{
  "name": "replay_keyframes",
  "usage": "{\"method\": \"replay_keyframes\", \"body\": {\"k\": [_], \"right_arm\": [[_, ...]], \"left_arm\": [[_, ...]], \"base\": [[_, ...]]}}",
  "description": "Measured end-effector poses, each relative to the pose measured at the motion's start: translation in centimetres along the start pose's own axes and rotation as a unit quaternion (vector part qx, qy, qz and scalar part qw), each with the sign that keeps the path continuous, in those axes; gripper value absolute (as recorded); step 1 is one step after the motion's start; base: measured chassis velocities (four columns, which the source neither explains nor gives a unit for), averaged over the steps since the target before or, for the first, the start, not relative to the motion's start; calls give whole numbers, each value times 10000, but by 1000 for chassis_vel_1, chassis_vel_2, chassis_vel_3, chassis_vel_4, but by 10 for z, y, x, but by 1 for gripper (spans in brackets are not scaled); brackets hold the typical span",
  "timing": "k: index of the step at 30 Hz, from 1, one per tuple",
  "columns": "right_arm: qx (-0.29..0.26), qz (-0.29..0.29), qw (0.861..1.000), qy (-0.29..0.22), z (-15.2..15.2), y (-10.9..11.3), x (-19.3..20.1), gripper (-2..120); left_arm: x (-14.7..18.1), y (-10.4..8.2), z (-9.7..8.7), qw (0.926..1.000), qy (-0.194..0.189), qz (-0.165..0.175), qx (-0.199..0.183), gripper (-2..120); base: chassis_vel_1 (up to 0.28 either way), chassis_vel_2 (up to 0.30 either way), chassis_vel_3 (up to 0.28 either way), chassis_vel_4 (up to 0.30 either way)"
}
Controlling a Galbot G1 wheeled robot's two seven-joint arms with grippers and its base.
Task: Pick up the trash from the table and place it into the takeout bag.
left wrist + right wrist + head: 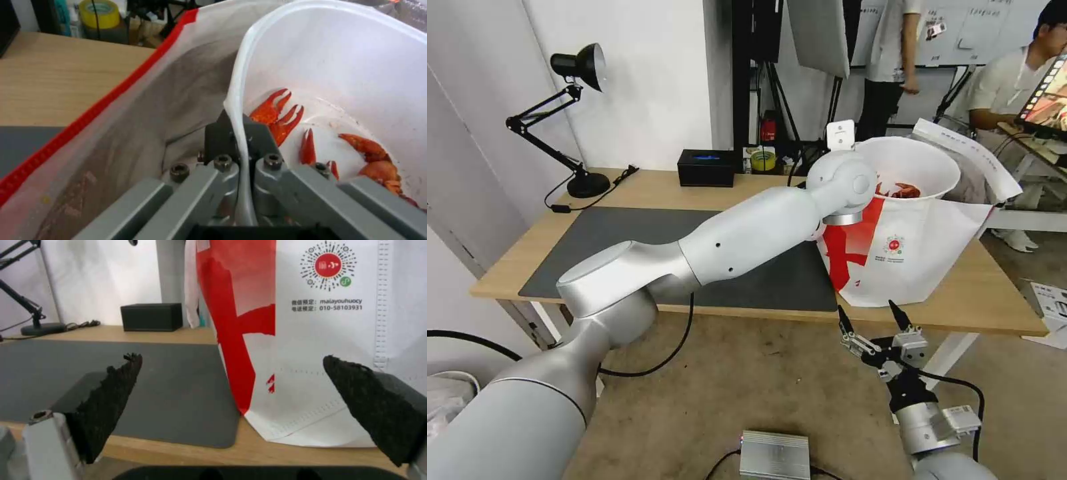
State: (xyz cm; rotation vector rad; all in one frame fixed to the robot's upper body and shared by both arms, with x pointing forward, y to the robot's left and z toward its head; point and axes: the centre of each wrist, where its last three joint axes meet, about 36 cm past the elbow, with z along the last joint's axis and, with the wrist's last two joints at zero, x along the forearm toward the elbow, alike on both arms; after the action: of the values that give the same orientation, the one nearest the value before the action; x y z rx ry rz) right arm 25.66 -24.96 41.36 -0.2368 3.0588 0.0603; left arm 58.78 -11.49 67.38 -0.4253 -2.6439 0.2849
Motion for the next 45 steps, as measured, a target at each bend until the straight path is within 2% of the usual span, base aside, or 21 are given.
{"method": "replay_keyframes", "body": {"k": [5, 7, 9, 12, 13, 16, 17, 19, 21, 24, 25, 28, 35, 38, 45], "right_arm": [[0, 0, 10000, 0, 0, 0, 0, 100], [0, 0, 10000, 0, 0, 0, 0, 100], [0, 0, 10000, 0, 0, 0, 0, 100], [0, 0, 10000, 0, 0, 0, 0, 100], [0, 0, 10000, 0, 0, 0, 0, 100], [0, 0, 10000, 0, 0, 0, 0, 100], [0, 0, 10000, 0, 0, 0, 0, 100], [0, 0, 10000, 0, 0, 0, 0, 100], [0, 0, 10000, 0, 0, 0, 0, 100], [0, 0, 10000, 0, 0, 0, 0, 100], [0, 0, 10000, 0, 0, 0, 0, 100], [0, 0, 10000, 0, 0, 0, 0, 100], [0, 0, 10000, 0, 0, 0, 0, 100], [0, 0, 10000, 0, 0, 0, 0, 100], [0, 0, 10000, 0, 0, 0, 0, 100]], "left_arm": [[0, 0, 1, 10000, 1, -10, -18, 10], [0, 0, 1, 10000, -4, -1, -24, 23], [0, 0, 1, 10000, -6, 4, -25, 25], [2, -1, 1, 10000, -14, 28, -32, 40], [2, -1, 1, 10000, -14, 28, -32, 40], [2, -1, 1, 10000, -16, 40, -34, 54], [2, -1, 1, 10000, -16, 40, -34, 54], [2, -1, 1, 10000, -18, 45, -35, 67], [2, -1, 1, 10000, -19, 46, -36, 71], [2, -1, 1, 10000, -46, 36, -60, 85], [2, -1, 1, 10000, -46, 36, -60, 85], [-1, -1, 6, 9994, -123, -62, -327, 98], [-4, -1, 12, 9972, -197, -176, -697, 100], [-4, -2, 14, 9950, -366, -206, -907, 100], [8, -11, 2, 9923, -602, 39, -1079, 100]], "base": [[0, 0, 0, 0], [0, 0, 0, 0], [0, 0, 0, 0], [0, 0, 0, 0], [0, 0, 0, 0], [0, 0, 0, 0], [0, 0, 0, 0], [0, 0, 0, 0], [0, 0, 0, 0], [0, 0, 0, 0], [0, 0, 0, 0], [0, 0, 0, 0], [0, 0, 0, 0], [0, 0, 0, 0], [0, 0, 0, 0]]}}
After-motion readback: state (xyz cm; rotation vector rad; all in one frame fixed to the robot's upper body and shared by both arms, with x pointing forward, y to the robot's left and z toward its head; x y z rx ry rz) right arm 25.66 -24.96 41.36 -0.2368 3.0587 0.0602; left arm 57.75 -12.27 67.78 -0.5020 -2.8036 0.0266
